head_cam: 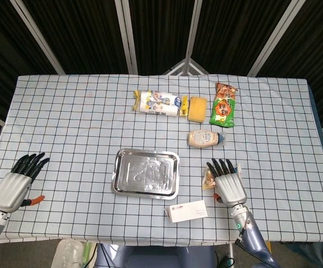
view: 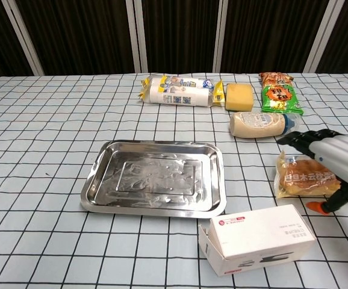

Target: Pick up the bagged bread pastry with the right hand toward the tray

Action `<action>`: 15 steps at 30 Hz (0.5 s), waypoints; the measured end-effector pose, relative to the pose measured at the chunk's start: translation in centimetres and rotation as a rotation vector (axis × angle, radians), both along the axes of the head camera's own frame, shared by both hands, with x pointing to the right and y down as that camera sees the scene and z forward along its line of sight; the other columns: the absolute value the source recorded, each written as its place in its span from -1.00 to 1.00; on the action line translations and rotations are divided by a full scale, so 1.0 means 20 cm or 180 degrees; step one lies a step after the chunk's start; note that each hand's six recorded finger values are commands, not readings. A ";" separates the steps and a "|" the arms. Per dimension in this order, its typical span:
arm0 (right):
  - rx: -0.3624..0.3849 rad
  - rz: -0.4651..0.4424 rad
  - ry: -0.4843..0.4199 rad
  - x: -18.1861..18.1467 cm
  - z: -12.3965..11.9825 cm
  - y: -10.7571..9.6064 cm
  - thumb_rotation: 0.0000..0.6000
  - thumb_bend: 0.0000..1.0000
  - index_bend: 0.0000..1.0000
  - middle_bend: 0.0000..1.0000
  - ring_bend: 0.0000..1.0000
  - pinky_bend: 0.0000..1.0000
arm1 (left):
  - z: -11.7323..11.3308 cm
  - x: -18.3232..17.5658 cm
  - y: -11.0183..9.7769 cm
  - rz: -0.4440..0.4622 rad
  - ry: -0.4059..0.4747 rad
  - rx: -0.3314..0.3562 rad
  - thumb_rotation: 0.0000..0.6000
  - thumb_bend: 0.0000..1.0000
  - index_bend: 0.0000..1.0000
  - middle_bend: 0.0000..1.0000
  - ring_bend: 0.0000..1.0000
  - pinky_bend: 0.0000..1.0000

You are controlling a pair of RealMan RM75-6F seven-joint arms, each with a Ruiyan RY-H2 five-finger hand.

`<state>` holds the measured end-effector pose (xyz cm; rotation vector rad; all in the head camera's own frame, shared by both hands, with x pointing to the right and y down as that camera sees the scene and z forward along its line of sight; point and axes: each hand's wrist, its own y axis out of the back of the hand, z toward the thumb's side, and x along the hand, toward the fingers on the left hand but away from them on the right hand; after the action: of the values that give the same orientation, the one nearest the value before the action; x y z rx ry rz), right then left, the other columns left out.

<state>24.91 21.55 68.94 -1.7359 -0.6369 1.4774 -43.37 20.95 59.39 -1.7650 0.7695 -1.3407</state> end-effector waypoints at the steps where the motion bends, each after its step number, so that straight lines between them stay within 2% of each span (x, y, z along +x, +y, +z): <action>1: -0.0024 -0.0005 0.0003 -0.02 0.02 -0.01 1.00 -0.43 -1.00 -1.00 -1.00 -0.92 | 0.00 0.00 0.00 -0.0002 -0.0001 -0.0002 1.00 -0.87 -1.00 -1.00 -1.00 -1.00; 4: -0.0038 -0.0046 0.0025 -0.07 0.06 -0.03 1.00 -0.43 -0.99 -0.98 -1.00 -0.76 | 0.00 0.00 0.00 -0.0001 0.0005 0.0000 1.00 -0.87 -1.00 -1.00 -1.00 -1.00; 6: -0.0025 -0.0072 0.0040 -0.09 0.07 -0.04 1.00 -0.43 -0.88 -0.86 -0.96 -0.57 | 0.00 0.00 0.00 -0.0002 0.0009 0.0004 1.00 -0.87 -1.00 -1.00 -1.00 -1.00; 8: 0.0000 -0.0095 0.0060 -0.10 0.07 -0.05 1.00 -0.39 -0.66 -0.64 -0.80 -0.31 | -0.01 -0.01 0.00 -0.0008 0.0011 0.0006 1.00 -0.87 -1.00 -1.00 -1.00 -1.00; 12: 0.0033 -0.0081 0.0078 -0.10 0.06 -0.07 1.00 -0.30 -0.20 -0.18 -0.35 0.15 | -0.01 -0.01 0.00 -0.0010 0.0015 0.0008 1.00 -0.87 -1.00 -1.00 -1.00 -1.00; 13: 0.0042 -0.0078 0.0081 -0.10 0.06 -0.07 1.00 -0.28 -0.12 -0.10 -0.26 0.23 | -0.01 -0.01 0.00 -0.0008 0.0014 0.0007 1.00 -0.87 -1.00 -1.00 -1.00 -1.00; 15: 0.0060 -0.0075 0.0081 -0.10 0.05 -0.07 1.00 -0.26 -0.06 -0.05 -0.21 0.29 | -0.01 0.00 0.00 -0.0006 0.0011 0.0003 1.00 -0.87 -1.00 -1.00 -1.00 -1.00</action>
<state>22.97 20.11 69.94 -1.7019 -0.6133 1.4706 -43.46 20.91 59.28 -1.7667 0.7736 -1.3386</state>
